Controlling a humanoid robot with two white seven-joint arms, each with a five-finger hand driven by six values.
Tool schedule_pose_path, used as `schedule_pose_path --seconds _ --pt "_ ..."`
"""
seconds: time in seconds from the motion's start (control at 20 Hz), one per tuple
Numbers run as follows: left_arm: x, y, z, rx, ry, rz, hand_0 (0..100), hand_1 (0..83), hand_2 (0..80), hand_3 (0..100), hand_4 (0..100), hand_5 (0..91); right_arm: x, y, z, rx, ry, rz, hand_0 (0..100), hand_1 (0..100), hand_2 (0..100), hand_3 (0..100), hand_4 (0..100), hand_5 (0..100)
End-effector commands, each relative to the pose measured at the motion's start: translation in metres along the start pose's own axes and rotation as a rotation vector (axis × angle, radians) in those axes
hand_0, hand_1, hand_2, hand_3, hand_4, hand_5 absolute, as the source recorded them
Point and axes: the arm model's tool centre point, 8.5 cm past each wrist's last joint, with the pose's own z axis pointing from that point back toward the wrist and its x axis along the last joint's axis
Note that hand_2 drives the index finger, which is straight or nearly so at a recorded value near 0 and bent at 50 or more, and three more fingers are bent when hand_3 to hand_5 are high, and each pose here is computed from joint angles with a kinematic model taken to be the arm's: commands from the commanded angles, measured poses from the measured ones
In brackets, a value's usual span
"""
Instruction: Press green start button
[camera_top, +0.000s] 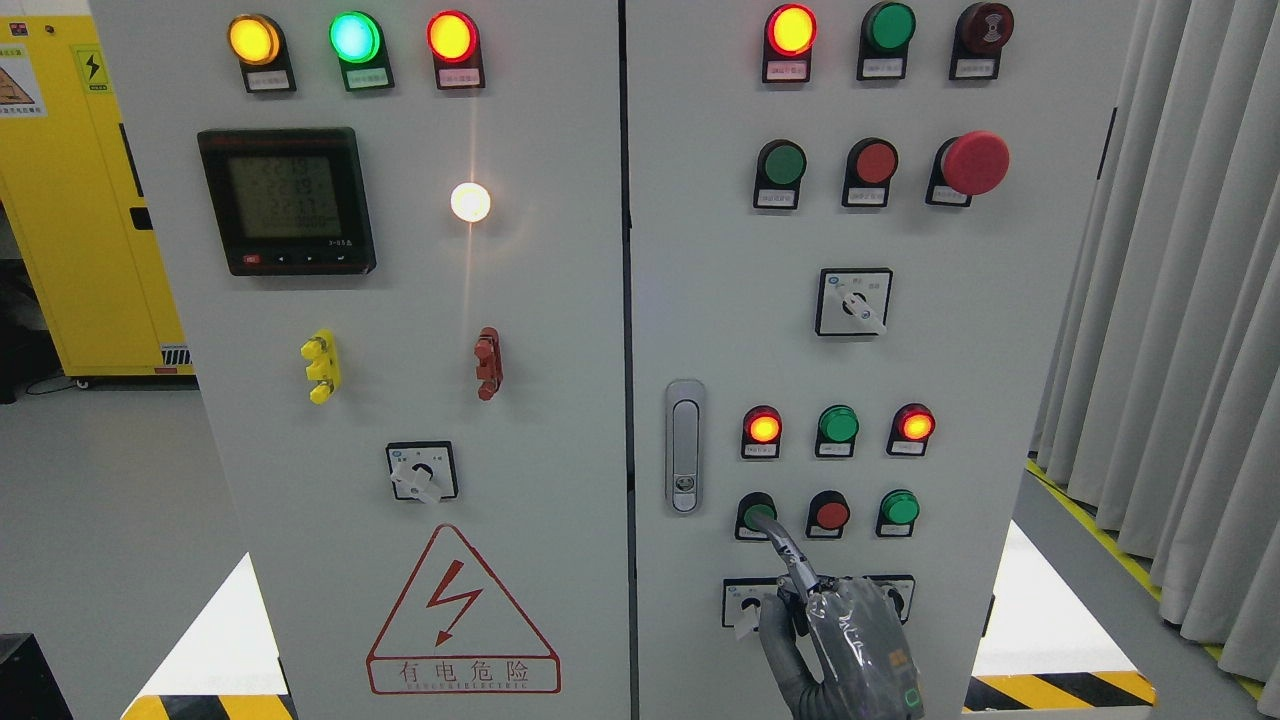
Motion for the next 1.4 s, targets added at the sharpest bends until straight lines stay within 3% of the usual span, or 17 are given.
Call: schedule_pose_path --seconds 0.0,0.25,0.35,0.5,0.6,0.9,1.35 --pt "0.000 0.000 0.000 0.000 -0.001 0.000 12 55.6 0.0 0 0 0.0 0.019 -0.009 0.011 -0.028 -0.044 -0.121 100 100 0 83 91 95" --pt "0.000 0.000 0.000 0.000 -0.001 0.000 12 55.6 0.0 0 0 0.0 0.027 -0.002 0.034 -0.054 0.000 -0.364 97 91 2 58 72 75" --pt "0.000 0.000 0.000 0.000 0.001 0.000 12 55.6 0.0 0 0 0.0 0.034 -0.004 0.040 -0.084 0.008 -0.482 96 83 3 38 48 52" --pt "0.000 0.000 0.000 0.000 -0.001 0.000 12 55.6 0.0 0 0 0.0 0.043 -0.001 0.056 -0.097 0.037 -0.607 97 78 1 23 30 28" --pt "0.000 0.000 0.000 0.000 0.001 0.000 12 55.6 0.0 0 0 0.0 0.045 0.006 0.070 -0.085 0.065 -0.630 93 75 0 17 25 22" --pt "0.000 0.000 0.000 0.000 -0.001 0.000 12 55.6 0.0 0 0 0.0 0.052 0.013 0.080 -0.066 0.075 -0.653 79 71 0 10 20 17" --pt "0.000 0.000 0.000 0.000 0.001 0.000 12 55.6 0.0 0 0 0.0 0.051 0.015 0.085 -0.059 0.088 -0.656 69 70 0 9 19 15"
